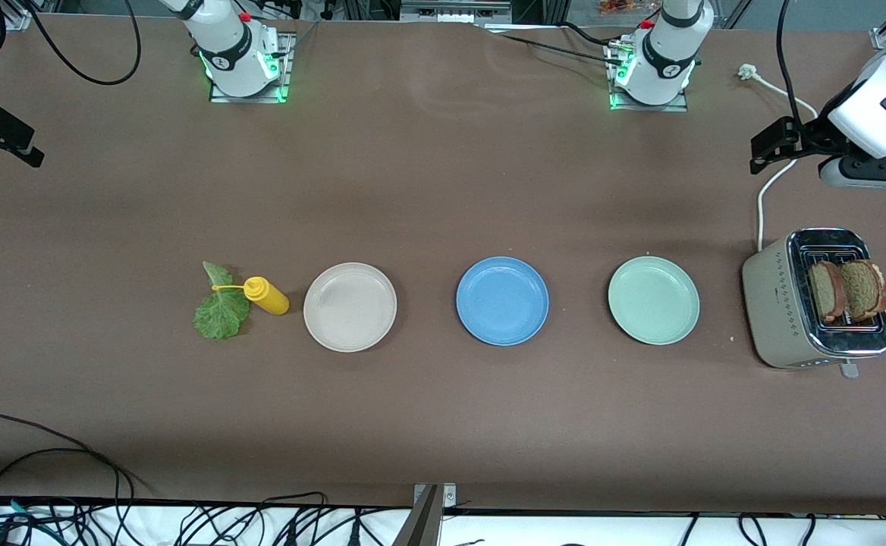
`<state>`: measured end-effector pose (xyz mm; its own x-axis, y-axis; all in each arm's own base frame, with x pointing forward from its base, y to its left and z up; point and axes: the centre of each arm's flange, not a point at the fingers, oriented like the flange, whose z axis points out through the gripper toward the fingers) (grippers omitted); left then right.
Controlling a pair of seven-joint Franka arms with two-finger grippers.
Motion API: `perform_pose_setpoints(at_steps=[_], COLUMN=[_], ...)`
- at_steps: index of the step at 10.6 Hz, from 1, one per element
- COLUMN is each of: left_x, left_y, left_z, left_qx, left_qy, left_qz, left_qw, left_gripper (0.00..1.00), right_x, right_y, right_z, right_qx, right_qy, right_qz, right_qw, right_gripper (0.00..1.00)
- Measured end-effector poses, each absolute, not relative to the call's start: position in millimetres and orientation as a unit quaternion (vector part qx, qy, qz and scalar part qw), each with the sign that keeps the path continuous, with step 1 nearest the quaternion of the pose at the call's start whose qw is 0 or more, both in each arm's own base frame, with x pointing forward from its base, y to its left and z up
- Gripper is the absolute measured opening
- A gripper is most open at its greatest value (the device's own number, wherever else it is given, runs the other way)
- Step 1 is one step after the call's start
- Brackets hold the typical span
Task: Make sandwich in blue plate with both arms
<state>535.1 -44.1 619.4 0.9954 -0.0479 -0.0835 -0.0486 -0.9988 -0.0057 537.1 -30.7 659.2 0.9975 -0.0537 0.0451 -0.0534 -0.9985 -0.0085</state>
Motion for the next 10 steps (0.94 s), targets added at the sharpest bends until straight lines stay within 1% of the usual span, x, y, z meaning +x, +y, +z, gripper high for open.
perform_pose_setpoints(at_steps=[10], left_x=[535.4], left_y=[-40.8], left_z=[619.4], left_qx=[-0.999], left_qy=[0.023], left_qz=[0.042], left_qw=[0.004], left_gripper=[1.00], right_x=[537.1], right_y=[-30.7], right_z=[659.5], right_qx=[-0.999], right_qy=[0.027], right_qz=[-0.023], right_qw=[0.004], right_gripper=[1.00])
